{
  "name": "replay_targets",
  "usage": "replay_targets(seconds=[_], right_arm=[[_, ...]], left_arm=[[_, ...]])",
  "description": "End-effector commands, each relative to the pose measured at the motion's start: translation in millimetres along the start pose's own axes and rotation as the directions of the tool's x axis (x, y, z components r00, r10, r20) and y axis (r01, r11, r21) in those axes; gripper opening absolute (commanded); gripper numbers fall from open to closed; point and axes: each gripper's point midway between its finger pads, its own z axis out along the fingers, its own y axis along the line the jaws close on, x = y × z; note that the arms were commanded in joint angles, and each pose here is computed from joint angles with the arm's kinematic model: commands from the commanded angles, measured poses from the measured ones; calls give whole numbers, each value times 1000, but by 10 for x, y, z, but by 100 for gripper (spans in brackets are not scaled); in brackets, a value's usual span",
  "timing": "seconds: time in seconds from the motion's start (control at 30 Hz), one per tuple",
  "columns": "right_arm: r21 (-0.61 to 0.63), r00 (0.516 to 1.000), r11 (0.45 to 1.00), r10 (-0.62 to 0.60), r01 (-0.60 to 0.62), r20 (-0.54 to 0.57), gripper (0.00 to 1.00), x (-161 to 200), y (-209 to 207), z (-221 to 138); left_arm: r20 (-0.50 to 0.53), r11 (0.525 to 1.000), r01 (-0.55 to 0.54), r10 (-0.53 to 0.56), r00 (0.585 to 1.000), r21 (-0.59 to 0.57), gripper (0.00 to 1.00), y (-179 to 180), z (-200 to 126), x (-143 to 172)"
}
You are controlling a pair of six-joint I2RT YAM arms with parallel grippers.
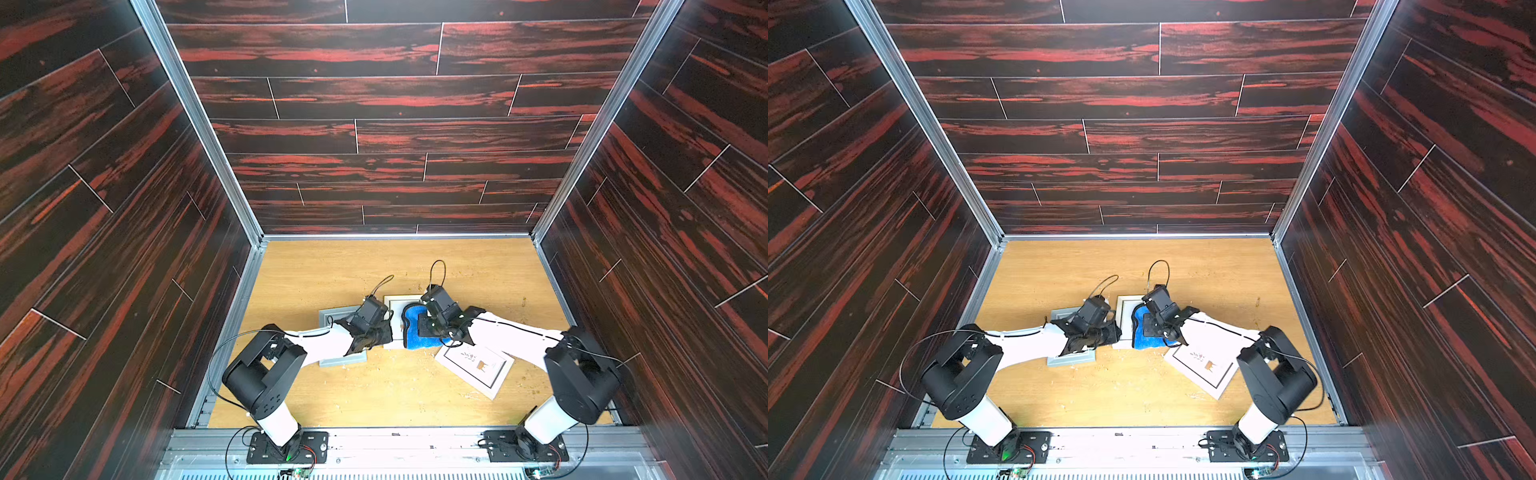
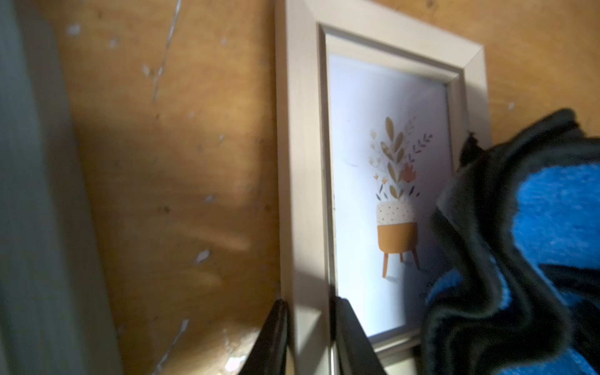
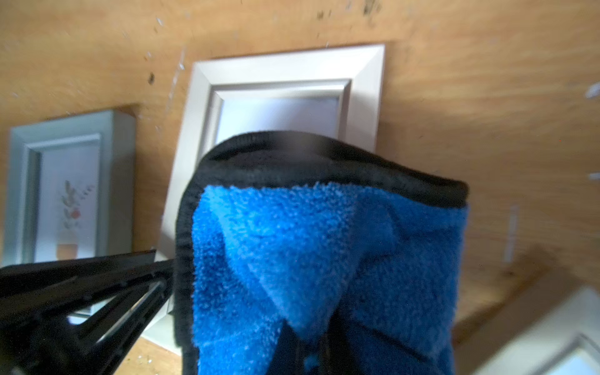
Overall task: Wipe the picture frame with a cloth
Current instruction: Wipe the dirt from the picture frame, then adjust the cleaning item.
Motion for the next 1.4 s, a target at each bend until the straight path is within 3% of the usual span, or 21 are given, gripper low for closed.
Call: replay_targets(seconds=[0.0, 0.13, 0.3, 0.47, 0.53, 0.63, 0.77, 0.97, 1.2, 1.37], right_arm=[[8, 997, 1000, -21, 21, 75, 0, -118, -40, -165], [4, 993, 1000, -24, 24, 114, 0, -151, -66, -283], [-29, 987, 999, -16, 21, 161, 0, -207, -42, -423], [-138, 983, 990, -4, 30, 181, 0, -244, 154, -526], [-219, 983, 975, 3, 39, 186, 0, -252, 317, -568], [-305, 983, 951, 9, 49, 186, 0, -249, 512, -608], [-381, 982, 923, 13, 61, 189, 0, -268, 701, -658], [-509, 979, 854, -2, 107, 202, 0, -270, 1015, -811], [-604, 959, 759, -91, 242, 270, 0, -113, 1329, -995], [-655, 940, 691, -112, 306, 321, 0, -41, 1468, -1134]], left_arm=[[94, 995, -41, 32, 995, 87, 28, -343, -279, -339], [124, 992, -60, 46, 991, 113, 41, -443, -386, -427], [152, 990, -74, 55, 987, 118, 49, -439, -501, -450], [259, 977, -112, 63, 964, 179, 59, -419, -810, -449], [328, 948, -148, 50, 943, 282, 67, -500, -993, -412], [445, 866, -226, 4, 896, 446, 79, -672, -1336, -397], [516, 774, -306, -33, 856, 555, 88, -796, -1608, -337], [499, 752, -320, -13, 866, 576, 89, -847, -1558, -293], [541, 838, -253, -59, 839, 484, 88, -630, -1525, -445], [515, 808, -272, -45, 856, 522, 79, -735, -1544, -409]])
